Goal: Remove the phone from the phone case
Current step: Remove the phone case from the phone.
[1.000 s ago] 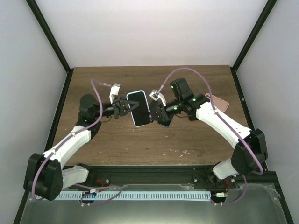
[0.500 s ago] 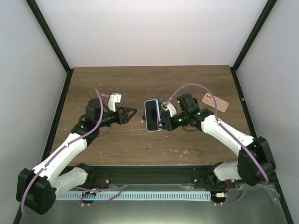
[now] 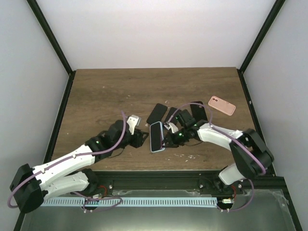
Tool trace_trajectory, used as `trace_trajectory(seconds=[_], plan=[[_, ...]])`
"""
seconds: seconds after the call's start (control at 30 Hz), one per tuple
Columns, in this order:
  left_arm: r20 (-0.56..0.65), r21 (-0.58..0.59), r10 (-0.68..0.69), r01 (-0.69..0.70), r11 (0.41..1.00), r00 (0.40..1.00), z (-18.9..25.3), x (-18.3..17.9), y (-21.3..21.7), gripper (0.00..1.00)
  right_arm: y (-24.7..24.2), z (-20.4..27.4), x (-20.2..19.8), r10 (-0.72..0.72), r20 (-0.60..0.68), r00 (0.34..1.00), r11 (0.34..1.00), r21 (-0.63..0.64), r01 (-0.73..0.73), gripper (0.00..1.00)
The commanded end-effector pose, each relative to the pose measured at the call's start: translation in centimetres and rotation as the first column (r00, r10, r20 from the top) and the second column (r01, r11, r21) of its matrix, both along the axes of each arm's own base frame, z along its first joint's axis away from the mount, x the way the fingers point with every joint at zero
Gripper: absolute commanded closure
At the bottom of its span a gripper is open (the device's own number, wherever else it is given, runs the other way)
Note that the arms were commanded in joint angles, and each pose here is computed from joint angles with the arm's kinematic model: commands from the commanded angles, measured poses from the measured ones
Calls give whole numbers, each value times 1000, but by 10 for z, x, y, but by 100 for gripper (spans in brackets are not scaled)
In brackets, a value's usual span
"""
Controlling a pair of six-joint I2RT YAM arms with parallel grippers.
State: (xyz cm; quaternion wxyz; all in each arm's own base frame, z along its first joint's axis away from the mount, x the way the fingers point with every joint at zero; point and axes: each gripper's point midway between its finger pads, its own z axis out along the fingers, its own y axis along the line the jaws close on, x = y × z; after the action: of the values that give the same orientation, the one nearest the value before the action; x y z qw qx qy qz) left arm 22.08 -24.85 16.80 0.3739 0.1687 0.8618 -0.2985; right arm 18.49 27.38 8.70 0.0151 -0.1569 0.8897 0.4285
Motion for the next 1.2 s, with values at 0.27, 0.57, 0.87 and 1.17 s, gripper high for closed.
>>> trace_trajectory(seconds=[0.27,0.57,0.87,1.17], plan=[[96,198,-3,-16,980,995,-31,-28,-1,45,66,-6,30,43,-136,990,999,17,-41,99],[100,218,0,-22,976,995,-60,-26,-10,45,65,-17,30,26,-142,990,1000,-8,-28,99],[104,327,-1,-34,945,995,-79,-16,-18,46,63,-28,29,15,-157,987,999,-27,-19,99],[122,443,-18,-38,896,992,-94,-8,-17,51,62,-28,27,17,-162,987,999,-25,-22,99]])
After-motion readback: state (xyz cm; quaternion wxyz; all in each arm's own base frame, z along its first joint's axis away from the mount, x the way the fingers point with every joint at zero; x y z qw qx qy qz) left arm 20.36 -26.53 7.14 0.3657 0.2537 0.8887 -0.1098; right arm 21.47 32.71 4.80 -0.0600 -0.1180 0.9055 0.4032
